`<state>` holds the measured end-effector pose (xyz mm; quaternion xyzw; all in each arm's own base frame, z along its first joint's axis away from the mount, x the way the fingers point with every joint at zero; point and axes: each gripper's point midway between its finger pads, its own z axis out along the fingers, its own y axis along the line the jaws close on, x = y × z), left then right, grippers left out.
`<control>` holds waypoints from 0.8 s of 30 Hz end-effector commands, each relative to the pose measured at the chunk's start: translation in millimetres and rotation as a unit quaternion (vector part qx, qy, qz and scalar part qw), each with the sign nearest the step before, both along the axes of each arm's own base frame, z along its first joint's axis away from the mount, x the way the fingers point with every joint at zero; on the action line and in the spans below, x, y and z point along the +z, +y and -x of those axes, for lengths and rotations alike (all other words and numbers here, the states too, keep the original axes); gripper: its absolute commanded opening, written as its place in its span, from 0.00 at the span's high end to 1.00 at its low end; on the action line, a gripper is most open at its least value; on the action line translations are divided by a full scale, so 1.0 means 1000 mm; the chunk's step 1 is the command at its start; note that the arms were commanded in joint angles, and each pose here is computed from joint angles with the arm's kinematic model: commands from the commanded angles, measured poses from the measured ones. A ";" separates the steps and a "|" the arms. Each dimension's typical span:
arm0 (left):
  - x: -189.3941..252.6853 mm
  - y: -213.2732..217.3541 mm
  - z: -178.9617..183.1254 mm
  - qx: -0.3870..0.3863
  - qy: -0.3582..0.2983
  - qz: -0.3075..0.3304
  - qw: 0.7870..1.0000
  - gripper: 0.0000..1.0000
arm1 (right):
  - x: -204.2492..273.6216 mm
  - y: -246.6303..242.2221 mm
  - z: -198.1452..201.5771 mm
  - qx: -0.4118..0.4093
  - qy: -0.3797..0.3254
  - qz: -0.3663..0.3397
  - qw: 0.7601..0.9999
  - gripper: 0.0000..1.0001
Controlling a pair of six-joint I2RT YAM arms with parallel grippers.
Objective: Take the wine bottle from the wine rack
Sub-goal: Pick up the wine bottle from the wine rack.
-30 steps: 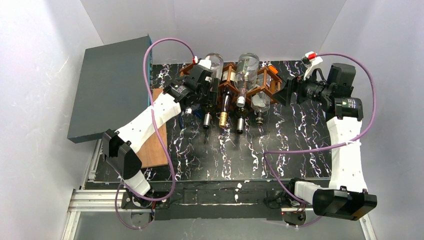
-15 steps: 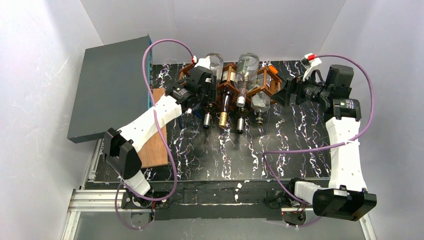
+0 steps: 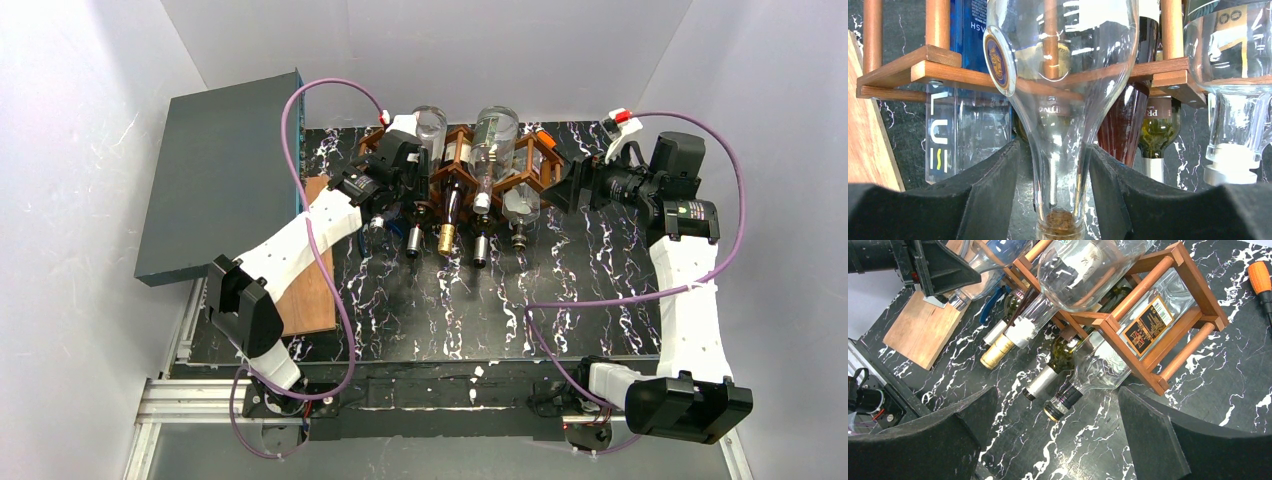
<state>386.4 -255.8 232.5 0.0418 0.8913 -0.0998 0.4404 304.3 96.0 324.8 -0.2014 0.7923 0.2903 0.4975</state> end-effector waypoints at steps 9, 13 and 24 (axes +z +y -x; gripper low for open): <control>-0.017 0.004 -0.001 0.006 0.016 0.001 1.000 0.48 | 0.012 0.002 0.002 0.003 -0.024 -0.005 1.000 0.00; -0.018 0.003 -0.002 0.006 0.017 0.000 1.000 0.48 | 0.012 0.002 0.002 0.003 -0.024 -0.005 1.000 0.00; -0.020 0.005 -0.007 0.006 0.020 -0.001 1.000 0.49 | 0.011 0.002 0.003 0.002 -0.023 -0.004 1.000 0.00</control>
